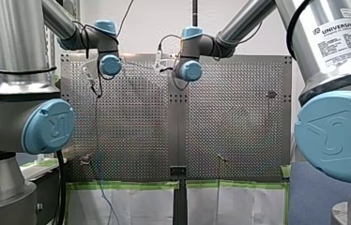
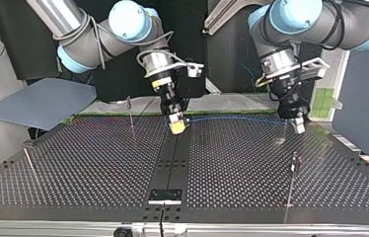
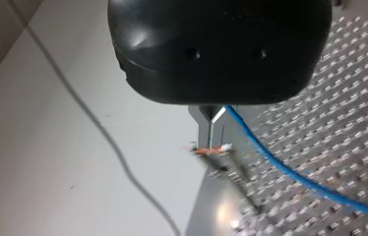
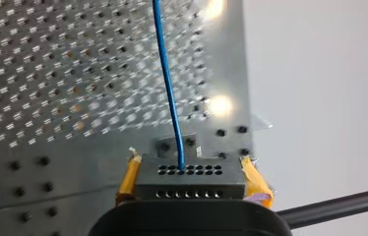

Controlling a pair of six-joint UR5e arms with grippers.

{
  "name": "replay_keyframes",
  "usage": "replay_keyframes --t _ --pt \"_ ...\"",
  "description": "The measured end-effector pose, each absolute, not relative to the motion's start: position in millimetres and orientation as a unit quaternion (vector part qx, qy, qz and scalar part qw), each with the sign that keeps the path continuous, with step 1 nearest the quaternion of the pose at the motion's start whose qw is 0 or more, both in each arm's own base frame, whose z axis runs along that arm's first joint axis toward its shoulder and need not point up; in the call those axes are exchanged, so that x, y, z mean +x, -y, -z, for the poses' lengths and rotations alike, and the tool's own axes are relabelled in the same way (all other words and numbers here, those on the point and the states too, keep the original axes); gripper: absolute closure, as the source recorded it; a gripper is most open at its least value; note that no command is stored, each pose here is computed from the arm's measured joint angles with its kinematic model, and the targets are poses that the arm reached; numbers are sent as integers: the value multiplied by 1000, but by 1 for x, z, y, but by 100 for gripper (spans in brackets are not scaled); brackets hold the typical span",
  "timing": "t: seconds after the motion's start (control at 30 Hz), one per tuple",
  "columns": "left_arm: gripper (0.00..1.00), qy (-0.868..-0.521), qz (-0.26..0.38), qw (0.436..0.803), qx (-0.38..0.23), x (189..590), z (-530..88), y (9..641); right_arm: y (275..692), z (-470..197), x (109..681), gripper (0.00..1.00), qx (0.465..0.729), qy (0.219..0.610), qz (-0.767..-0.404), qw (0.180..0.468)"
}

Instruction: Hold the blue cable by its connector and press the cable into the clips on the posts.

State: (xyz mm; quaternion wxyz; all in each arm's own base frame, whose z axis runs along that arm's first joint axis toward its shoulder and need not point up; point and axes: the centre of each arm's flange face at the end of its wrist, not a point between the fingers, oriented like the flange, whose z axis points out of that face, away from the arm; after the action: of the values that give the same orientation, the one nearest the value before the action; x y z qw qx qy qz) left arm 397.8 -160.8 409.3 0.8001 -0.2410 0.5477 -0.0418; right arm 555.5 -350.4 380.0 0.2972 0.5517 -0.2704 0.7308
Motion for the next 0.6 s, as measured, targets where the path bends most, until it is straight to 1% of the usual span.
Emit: replay_keyframes --t 0.23,0.37,0.5,0.6 --pt "100 -544 42 805 -235 391 -434 151 355 -404 564 100 537 259 -746 296" --pt "100 -561 39 796 -223 397 -430 151 356 -412 566 100 533 254 -751 294" --pt "100 -588 29 779 -218 404 -416 150 356 -417 568 100 530 251 -755 294" --pt "100 -597 24 772 -216 402 -415 148 358 -420 570 100 527 250 -757 295"
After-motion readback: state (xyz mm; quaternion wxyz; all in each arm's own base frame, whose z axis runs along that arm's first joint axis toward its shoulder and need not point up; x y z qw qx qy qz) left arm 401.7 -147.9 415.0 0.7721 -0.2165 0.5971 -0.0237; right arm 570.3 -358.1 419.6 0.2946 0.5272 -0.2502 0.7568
